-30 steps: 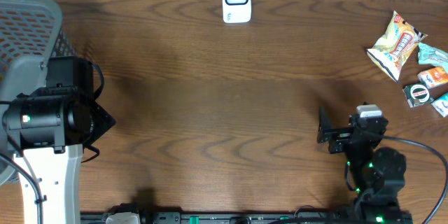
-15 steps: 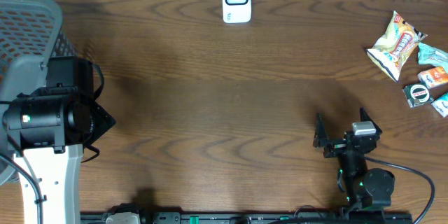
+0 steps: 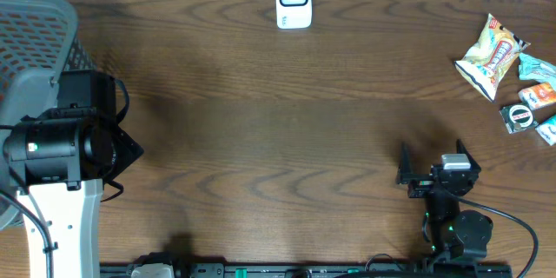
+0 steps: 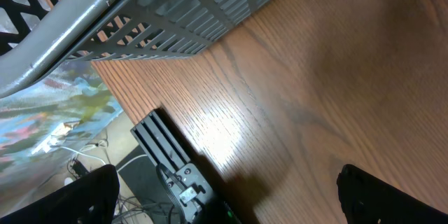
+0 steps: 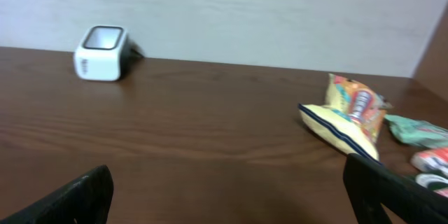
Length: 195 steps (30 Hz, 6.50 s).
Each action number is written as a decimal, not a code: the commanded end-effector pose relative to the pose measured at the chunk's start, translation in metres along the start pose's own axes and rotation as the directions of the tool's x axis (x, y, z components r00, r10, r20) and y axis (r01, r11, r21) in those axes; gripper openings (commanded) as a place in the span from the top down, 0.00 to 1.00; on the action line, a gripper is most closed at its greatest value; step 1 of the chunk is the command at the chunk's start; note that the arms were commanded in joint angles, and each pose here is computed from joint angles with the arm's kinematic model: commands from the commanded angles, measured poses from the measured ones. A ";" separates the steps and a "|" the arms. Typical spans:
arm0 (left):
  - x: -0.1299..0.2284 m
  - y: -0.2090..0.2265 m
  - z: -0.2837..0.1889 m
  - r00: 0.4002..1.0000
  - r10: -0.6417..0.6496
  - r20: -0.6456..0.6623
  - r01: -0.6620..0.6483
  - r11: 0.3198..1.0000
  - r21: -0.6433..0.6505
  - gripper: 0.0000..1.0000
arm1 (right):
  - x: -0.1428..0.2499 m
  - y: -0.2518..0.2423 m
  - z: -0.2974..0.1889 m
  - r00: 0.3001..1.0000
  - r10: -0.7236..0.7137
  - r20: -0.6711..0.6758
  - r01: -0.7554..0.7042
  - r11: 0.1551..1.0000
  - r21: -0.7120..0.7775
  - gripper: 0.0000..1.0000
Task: Scan the item barcode
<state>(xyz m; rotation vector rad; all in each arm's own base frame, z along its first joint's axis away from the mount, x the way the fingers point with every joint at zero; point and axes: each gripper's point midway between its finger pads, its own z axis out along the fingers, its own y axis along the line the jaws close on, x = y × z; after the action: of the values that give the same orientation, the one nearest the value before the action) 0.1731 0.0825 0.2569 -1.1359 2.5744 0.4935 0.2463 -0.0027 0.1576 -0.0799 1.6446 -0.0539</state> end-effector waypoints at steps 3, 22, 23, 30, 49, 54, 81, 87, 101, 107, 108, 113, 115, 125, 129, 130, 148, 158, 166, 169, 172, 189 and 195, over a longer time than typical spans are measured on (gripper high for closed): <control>0.000 0.002 -0.001 1.000 -0.016 0.000 0.016 1.000 -0.004 0.03 | 0.003 -0.009 -0.001 0.996 0.093 -0.002 -0.092 0.994 0.052 0.01; 0.000 0.002 -0.001 1.000 -0.016 0.000 0.016 1.000 -0.004 0.02 | 0.001 0.011 0.000 0.994 0.108 -0.003 -0.108 0.994 -0.032 0.01; 0.000 0.002 -0.001 1.000 -0.016 0.001 0.016 1.000 -0.004 0.02 | 0.001 0.012 0.000 0.995 0.096 -0.003 -0.096 0.995 -0.035 0.01; 0.000 0.002 -0.001 1.000 -0.016 0.000 0.016 1.000 -0.004 0.02 | 0.001 0.011 0.000 0.996 0.086 -0.003 -0.086 0.996 -0.032 0.01; 0.000 0.002 -0.001 1.000 -0.016 0.000 0.016 1.000 -0.004 0.02 | 0.000 0.011 0.000 0.996 0.087 0.001 -0.087 0.996 -0.030 0.01; 0.000 0.002 -0.001 1.000 -0.016 0.001 0.016 1.000 -0.004 0.02 | 0.000 0.011 0.000 0.996 0.087 0.001 -0.087 0.996 -0.030 0.01; -0.009 0.015 -0.001 0.995 0.084 0.048 -0.080 0.993 -0.082 0.02 | 0.000 0.011 0.000 0.996 0.087 0.001 -0.087 0.996 -0.030 0.01; -0.013 0.008 -0.008 0.994 0.035 0.099 -0.035 0.999 0.001 0.02 | 0.000 0.011 0.000 0.996 0.087 0.001 -0.087 0.996 -0.030 0.01; -0.012 -0.090 -0.051 0.837 0.178 0.517 -0.471 0.716 0.516 0.02 | 0.000 0.011 0.000 0.996 0.087 0.002 -0.087 0.996 -0.030 0.01; 0.009 -0.123 -0.043 0.696 0.144 0.703 -0.654 0.532 0.539 0.02 | 0.000 0.011 0.000 0.996 0.087 0.001 -0.087 0.996 -0.030 0.01; 0.012 -0.124 -0.037 0.686 0.129 0.716 -0.657 0.531 0.534 0.02 | 0.000 0.011 0.000 0.996 0.087 0.001 -0.087 0.996 -0.030 0.01; 0.037 -0.119 -0.006 0.662 0.088 0.744 -0.665 0.528 0.528 0.02 | 0.000 0.011 0.000 0.996 0.087 0.002 -0.087 0.996 -0.030 0.01; 0.046 -0.115 0.000 0.650 0.069 0.757 -0.668 0.527 0.525 0.03 | 0.000 0.011 0.000 0.996 0.087 0.001 -0.087 0.996 -0.030 0.01; 0.060 -0.106 0.007 0.573 -0.041 0.818 -0.688 0.519 0.507 0.03 | 0.000 0.011 0.000 0.996 0.087 0.001 -0.087 0.996 -0.030 0.01; 0.055 -0.113 0.011 0.548 -0.074 0.833 -0.693 0.518 0.501 0.02 | 0.000 0.011 0.000 0.996 0.087 0.001 -0.087 0.996 -0.030 0.01; 0.053 -0.115 0.011 0.539 -0.085 0.838 -0.695 0.518 0.499 0.02 | 0.000 0.011 0.000 0.996 0.087 0.001 -0.087 0.996 -0.030 0.01; 0.050 -0.130 0.022 0.412 -0.230 0.882 -0.727 0.500 0.471 0.02 | 0.000 0.011 0.000 0.996 0.087 0.001 -0.087 0.996 -0.030 0.01; 0.051 -0.135 0.025 0.383 -0.260 0.886 -0.738 0.491 0.463 0.02 | 0.000 0.011 0.000 0.996 0.087 0.001 -0.087 0.996 -0.030 0.01; 0.063 -0.143 0.038 0.414 -0.192 0.890 -0.758 0.470 0.453 0.02 | 0.000 0.011 0.000 0.996 0.087 0.001 -0.087 0.996 -0.030 0.01; 0.071 -0.145 0.057 0.467 -0.123 0.876 -0.746 0.476 0.465 0.02 | 0.000 0.011 0.000 0.996 0.087 0.001 -0.087 0.996 -0.030 0.01; 0.072 -0.144 0.066 0.485 -0.100 0.869 -0.734 0.493 0.467 0.02 | 0.000 0.011 0.000 0.996 0.087 0.001 -0.087 0.996 -0.030 0.01; 0.060 -0.134 0.077 0.474 -0.075 0.877 -0.689 0.589 0.423 0.02 | 0.000 0.011 0.000 0.996 0.087 0.001 -0.087 0.996 -0.030 0.01; 0.060 -0.134 0.078 0.473 -0.073 0.878 -0.687 0.593 0.419 0.02 | 0.000 0.011 0.000 0.996 0.087 0.001 -0.087 0.996 -0.030 0.01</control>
<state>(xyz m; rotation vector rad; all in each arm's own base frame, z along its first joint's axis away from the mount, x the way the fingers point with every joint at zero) 0.2447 -0.0076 0.1536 0.0271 1.6738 -0.0449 0.2462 0.0085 0.1577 -0.0254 1.6453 0.0500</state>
